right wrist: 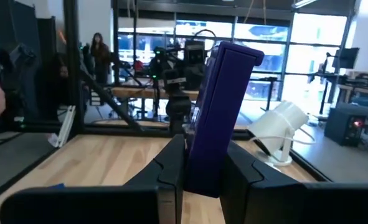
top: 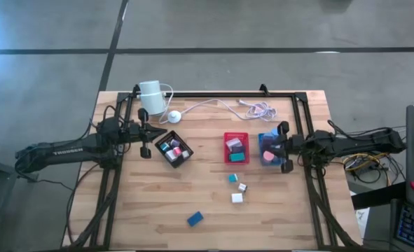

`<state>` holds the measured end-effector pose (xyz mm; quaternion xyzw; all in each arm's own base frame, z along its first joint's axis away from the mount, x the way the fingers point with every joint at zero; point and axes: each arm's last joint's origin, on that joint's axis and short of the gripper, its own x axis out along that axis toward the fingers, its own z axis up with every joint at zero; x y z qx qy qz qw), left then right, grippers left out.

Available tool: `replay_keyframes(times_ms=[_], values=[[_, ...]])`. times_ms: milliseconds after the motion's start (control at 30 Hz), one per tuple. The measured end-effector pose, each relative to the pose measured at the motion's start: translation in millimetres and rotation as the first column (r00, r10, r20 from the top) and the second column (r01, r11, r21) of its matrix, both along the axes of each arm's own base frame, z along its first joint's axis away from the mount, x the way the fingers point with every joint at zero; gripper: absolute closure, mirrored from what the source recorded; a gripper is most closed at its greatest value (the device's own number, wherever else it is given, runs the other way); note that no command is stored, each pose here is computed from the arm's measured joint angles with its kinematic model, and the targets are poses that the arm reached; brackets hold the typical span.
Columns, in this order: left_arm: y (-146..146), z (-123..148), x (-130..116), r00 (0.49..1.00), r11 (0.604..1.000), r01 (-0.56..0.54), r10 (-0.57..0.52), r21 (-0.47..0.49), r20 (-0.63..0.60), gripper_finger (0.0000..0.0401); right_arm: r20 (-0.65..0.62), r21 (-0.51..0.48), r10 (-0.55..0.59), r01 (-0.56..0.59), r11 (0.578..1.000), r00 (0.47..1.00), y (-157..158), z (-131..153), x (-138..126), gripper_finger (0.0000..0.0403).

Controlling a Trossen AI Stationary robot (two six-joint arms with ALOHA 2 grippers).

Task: Pick & Place Office items
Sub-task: Put the violet digital clock into the red bin

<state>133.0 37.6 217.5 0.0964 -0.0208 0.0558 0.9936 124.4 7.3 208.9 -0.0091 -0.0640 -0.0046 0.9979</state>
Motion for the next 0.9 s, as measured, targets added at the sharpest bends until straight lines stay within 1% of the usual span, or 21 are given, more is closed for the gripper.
replay_keyframes(times_ms=[133,233,333,400,500,633,700,767,867,900], values=[[0,0,0,1.000,1.000,0.000,0.000,0.000,0.000,0.0398,0.012,0.012,0.007,-0.007,1.000,1.000,0,6,0,0.0349],[0,0,0,1.000,1.000,0.000,0.000,0.000,0.000,0.0398,0.000,0.044,-0.026,0.026,0.999,1.000,-2,18,4,0.0349],[0,0,0,1.000,1.000,0.001,-0.001,0.000,0.000,0.0398,-0.139,0.071,-0.119,0.130,0.989,0.983,-9,35,13,0.0348],[0,0,0,1.000,1.000,0.001,-0.001,0.000,0.000,0.0398,-0.250,0.084,-0.180,0.207,0.975,0.951,-16,48,23,0.0349],[0,0,0,1.000,1.000,0.001,-0.001,0.000,0.000,0.0398,-0.421,0.079,-0.236,0.294,0.953,0.876,-28,67,40,0.0348],[0,0,0,1.000,1.000,0.001,-0.001,0.000,0.000,0.0398,-0.634,0.025,-0.264,0.361,0.932,0.727,-43,79,68,0.0349],[0,0,0,1.000,1.000,0.001,-0.001,0.000,0.000,0.0398,-0.711,0.004,-0.250,0.359,0.933,0.657,-50,82,84,0.0348],[0,0,0,1.000,1.000,0.001,-0.001,0.000,0.000,0.0398,-0.774,-0.005,-0.215,0.334,0.943,0.595,-57,81,100,0.0349],[0,0,0,1.000,1.000,0.001,-0.001,0.000,0.000,0.0398,-0.860,-0.014,-0.174,0.319,0.948,0.480,-68,74,121,0.0348],[0,0,0,1.000,1.000,0.001,-0.001,0.000,0.000,0.0398,-0.887,-0.018,-0.161,0.316,0.948,0.433,-72,70,128,0.0348]])
